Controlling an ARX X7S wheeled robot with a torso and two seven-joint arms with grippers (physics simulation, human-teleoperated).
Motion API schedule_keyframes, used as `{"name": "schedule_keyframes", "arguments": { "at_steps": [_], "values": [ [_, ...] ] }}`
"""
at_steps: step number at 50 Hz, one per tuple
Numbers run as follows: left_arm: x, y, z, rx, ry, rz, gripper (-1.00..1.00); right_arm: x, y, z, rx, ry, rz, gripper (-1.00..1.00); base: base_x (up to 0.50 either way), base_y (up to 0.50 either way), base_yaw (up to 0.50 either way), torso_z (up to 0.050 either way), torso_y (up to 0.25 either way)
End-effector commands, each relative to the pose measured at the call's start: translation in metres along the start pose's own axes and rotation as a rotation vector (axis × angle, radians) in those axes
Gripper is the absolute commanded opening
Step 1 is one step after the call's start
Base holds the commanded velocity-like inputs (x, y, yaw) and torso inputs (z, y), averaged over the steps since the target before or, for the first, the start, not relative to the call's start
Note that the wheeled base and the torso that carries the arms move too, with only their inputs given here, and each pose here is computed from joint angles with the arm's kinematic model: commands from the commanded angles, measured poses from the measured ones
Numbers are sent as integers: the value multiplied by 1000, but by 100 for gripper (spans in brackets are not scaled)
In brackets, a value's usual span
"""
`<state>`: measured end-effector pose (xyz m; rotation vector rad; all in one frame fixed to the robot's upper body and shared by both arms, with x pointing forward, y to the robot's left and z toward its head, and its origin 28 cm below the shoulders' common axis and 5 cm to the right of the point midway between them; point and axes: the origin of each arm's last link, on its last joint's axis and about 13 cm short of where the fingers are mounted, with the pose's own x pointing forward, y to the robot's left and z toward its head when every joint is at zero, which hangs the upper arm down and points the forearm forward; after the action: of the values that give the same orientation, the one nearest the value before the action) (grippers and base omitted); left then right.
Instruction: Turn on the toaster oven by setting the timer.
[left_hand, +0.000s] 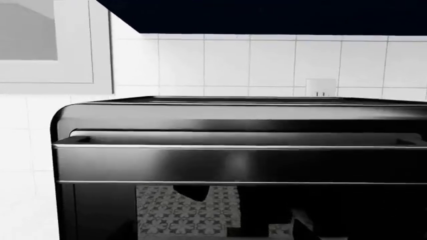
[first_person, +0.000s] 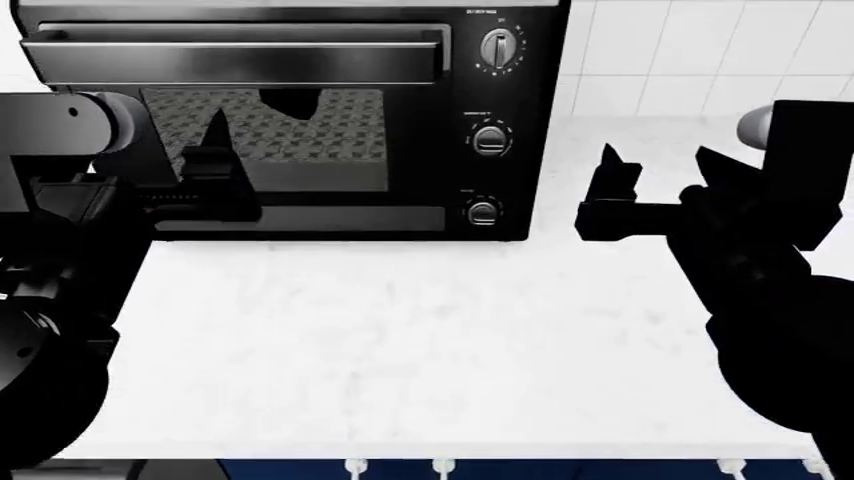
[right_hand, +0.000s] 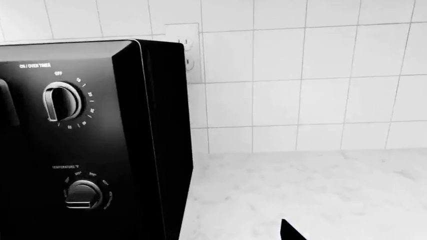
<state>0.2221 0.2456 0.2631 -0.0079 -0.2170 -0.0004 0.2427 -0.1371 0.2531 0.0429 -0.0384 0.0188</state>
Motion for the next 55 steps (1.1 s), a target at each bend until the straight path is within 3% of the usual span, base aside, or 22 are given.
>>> {"name": "schedule_keyframes", "arguments": {
  "at_steps": [1, 17, 29, 55],
  "values": [
    [0, 0, 0, 0, 0, 1, 100, 1, 0, 0, 0, 1, 0, 100, 336, 0, 0, 0, 0],
    [2, 0, 0, -2, 1, 5, 100, -1, 0, 2, 24, -6, 3, 100, 42, 0, 0, 0, 0],
    [1, 0, 0, -2, 1, 2, 100, -16, 6, 50, -8, 85, 13, 100, 0, 0, 0, 0, 0],
    [0, 0, 0, -9, 4, 0, 100, -24, 29, 75, -107, 62, 77, 100, 0, 0, 0, 0, 0]
  ]
}}
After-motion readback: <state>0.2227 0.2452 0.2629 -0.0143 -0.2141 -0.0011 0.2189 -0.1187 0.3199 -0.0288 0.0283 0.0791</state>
